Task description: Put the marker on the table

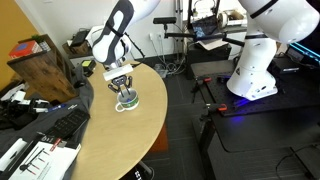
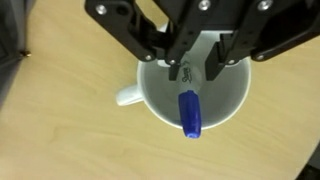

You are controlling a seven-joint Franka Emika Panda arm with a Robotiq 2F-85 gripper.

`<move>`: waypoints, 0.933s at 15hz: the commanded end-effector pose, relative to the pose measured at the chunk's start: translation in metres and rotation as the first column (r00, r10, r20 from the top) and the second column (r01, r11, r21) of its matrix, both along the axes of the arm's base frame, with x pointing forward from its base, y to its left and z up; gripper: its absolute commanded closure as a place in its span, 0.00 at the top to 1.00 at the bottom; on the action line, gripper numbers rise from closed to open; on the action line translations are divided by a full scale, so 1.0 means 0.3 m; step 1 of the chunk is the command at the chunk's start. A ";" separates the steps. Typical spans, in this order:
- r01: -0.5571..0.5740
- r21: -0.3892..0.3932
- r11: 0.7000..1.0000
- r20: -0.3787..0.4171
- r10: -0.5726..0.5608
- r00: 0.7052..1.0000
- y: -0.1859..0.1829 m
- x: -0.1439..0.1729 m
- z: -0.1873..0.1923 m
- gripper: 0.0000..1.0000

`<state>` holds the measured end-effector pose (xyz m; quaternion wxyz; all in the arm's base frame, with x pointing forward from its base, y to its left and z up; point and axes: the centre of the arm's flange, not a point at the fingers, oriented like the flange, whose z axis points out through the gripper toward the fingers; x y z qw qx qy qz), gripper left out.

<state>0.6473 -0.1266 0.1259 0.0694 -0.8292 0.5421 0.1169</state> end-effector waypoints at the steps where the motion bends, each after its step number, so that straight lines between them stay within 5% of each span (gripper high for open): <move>1: 0.035 0.057 0.998 -0.059 -0.032 0.998 -0.026 0.065 -0.046 0.49; 2: 0.040 0.064 0.997 -0.067 -0.036 0.997 -0.029 0.066 -0.058 0.57; 12: 0.089 0.224 0.971 -0.224 -0.037 0.974 -0.043 0.054 -0.127 0.51; 13: 0.090 0.248 0.965 -0.225 -0.033 0.974 -0.049 0.049 -0.130 0.26; 14: 0.089 0.272 0.958 -0.219 -0.028 0.975 -0.055 0.048 -0.133 0.26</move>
